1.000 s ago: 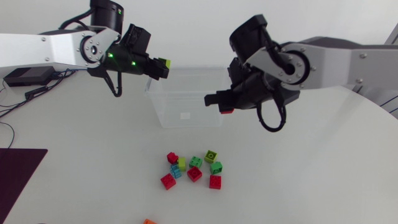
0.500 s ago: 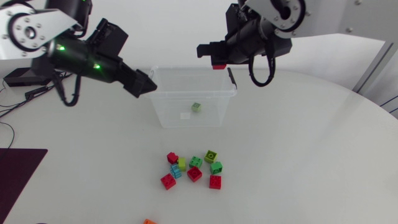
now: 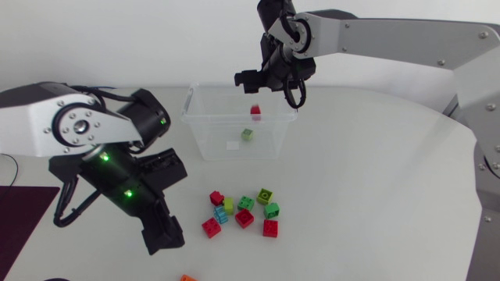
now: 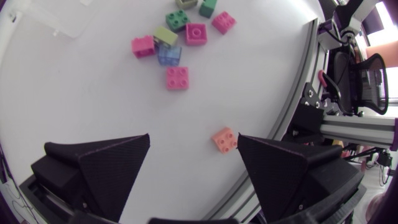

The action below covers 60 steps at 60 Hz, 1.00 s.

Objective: Pick up the duplo bricks and place them in the container

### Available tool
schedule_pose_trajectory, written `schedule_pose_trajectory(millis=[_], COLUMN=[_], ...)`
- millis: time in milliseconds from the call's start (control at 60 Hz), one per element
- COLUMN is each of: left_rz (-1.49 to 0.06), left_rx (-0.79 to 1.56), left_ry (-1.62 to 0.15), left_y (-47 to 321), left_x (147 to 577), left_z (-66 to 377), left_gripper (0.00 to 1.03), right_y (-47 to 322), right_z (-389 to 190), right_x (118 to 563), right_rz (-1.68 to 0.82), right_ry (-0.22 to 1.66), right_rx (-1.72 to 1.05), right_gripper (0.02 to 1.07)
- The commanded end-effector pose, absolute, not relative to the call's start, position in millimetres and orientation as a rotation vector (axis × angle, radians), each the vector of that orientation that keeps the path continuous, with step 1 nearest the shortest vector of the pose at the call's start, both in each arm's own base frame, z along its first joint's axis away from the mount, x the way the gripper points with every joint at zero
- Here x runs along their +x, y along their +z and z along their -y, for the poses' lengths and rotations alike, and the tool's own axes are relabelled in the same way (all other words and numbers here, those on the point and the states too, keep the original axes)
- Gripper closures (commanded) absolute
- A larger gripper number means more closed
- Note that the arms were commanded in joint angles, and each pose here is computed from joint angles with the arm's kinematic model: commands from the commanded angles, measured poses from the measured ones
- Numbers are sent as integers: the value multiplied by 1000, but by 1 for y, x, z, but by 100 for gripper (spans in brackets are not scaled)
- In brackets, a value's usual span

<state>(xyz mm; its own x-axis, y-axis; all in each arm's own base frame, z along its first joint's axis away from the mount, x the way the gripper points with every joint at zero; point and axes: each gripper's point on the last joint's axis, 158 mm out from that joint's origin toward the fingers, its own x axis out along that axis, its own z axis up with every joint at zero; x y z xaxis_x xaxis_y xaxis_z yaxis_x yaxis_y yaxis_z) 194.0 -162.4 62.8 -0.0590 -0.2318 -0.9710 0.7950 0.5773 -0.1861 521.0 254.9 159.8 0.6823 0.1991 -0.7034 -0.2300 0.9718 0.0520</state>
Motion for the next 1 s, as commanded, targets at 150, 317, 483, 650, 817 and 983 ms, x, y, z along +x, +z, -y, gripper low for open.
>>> schedule_pose_trajectory(millis=[150,317,483,650,817,983], left_rz=[-1681,-1850,-1922,-1978,-2001,-2019], left_rx=[535,492,482,499,500,498], left_ry=[-858,-839,-820,-816,-804,-791], left_y=[30,8,-3,-14,-26,-38], left_x=[147,125,118,111,116,117], left_z=[158,164,171,176,180,180], left_gripper=[5,5,5,7,18,39], right_y=[177,173,152,136,127,115], right_z=[-230,-213,-200,-189,-180,-177], right_x=[490,455,430,415,391,357], right_rz=[-794,-816,-844,-861,-875,-898], right_ry=[210,211,206,198,205,250], right_rx=[-24,-32,-45,-49,-59,-71], right_gripper=[7,7,7,7,7,7])
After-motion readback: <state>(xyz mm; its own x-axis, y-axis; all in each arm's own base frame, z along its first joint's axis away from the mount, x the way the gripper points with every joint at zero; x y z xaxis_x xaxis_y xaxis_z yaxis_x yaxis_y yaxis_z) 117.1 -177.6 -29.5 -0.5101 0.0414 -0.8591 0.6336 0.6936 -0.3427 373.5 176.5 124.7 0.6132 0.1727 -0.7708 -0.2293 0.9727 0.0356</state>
